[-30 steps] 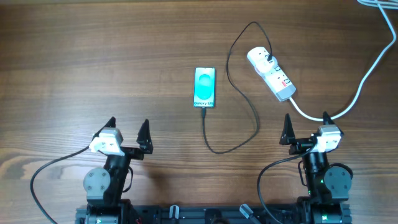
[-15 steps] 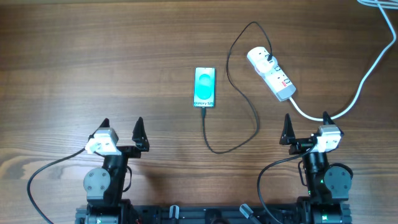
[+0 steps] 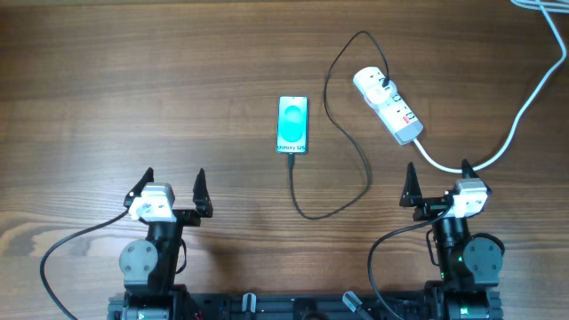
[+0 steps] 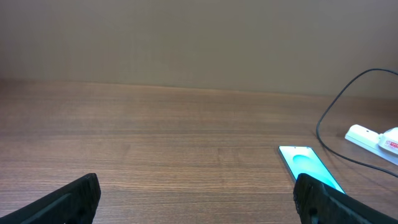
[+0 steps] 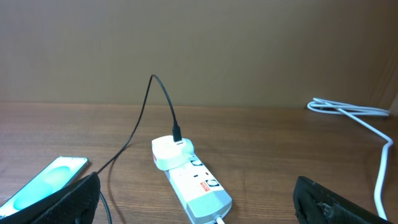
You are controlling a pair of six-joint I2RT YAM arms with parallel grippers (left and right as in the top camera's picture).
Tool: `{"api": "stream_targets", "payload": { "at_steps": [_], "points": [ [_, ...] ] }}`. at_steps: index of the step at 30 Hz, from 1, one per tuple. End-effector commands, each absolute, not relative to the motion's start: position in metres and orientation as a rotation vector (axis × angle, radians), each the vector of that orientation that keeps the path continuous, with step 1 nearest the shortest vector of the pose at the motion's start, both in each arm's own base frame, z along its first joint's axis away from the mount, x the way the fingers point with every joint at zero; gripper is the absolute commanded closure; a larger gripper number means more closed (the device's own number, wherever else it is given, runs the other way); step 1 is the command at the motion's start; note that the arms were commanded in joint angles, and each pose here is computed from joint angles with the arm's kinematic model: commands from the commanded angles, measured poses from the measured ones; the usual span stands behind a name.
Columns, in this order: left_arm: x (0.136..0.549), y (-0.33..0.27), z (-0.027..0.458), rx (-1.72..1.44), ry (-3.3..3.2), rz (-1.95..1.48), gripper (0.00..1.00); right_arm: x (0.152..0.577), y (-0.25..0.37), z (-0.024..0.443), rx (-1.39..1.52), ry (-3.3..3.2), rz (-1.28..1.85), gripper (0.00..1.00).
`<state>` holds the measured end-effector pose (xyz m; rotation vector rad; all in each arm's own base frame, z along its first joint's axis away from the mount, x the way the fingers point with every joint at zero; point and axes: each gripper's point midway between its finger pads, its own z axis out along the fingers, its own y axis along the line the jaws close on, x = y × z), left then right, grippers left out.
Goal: Plug charger to phone and switch on socket
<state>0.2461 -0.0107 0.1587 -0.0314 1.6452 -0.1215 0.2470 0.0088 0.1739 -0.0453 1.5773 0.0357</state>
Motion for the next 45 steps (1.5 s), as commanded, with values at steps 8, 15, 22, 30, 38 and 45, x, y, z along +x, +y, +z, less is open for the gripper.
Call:
{"api": "stream_targets", "payload": {
  "at_steps": [8, 15, 22, 30, 38, 45],
  "points": [
    [0.246, 0.0027, 0.1566, -0.05, 1.645, -0.026, 0.0, 0.2467, 0.0073, 0.1754, -0.054, 1.567, 0.017, 0.0],
    [0.246, 0.0032, 0.1566, -0.053, 1.645, -0.024, 0.0, 0.2468, 0.0073, 0.1751, -0.053, 1.569, 0.017, 0.0],
    [0.2461, 0.0018, 0.1572, -0.047, 1.642, -0.03, 0.0, 0.2477, 0.0073, 0.1719, -0.054, 1.583, 0.017, 0.0],
    [0.2461, 0.0018, 0.157, -0.047, 1.643, -0.03, 0.0, 0.2477, 0.0073, 0.1717, -0.054, 1.583, 0.017, 0.0],
    [0.2461, 0.0018, 0.1571, -0.047, 1.643, -0.03, 0.0, 0.2477, 0.0073, 0.1719, -0.054, 1.583, 0.017, 0.0],
    [0.2461, 0.0018, 0.1571, -0.047, 1.643, -0.03, 0.0, 0.2477, 0.0073, 0.1718, -0.054, 1.583, 0.017, 0.0]
  ]
}}
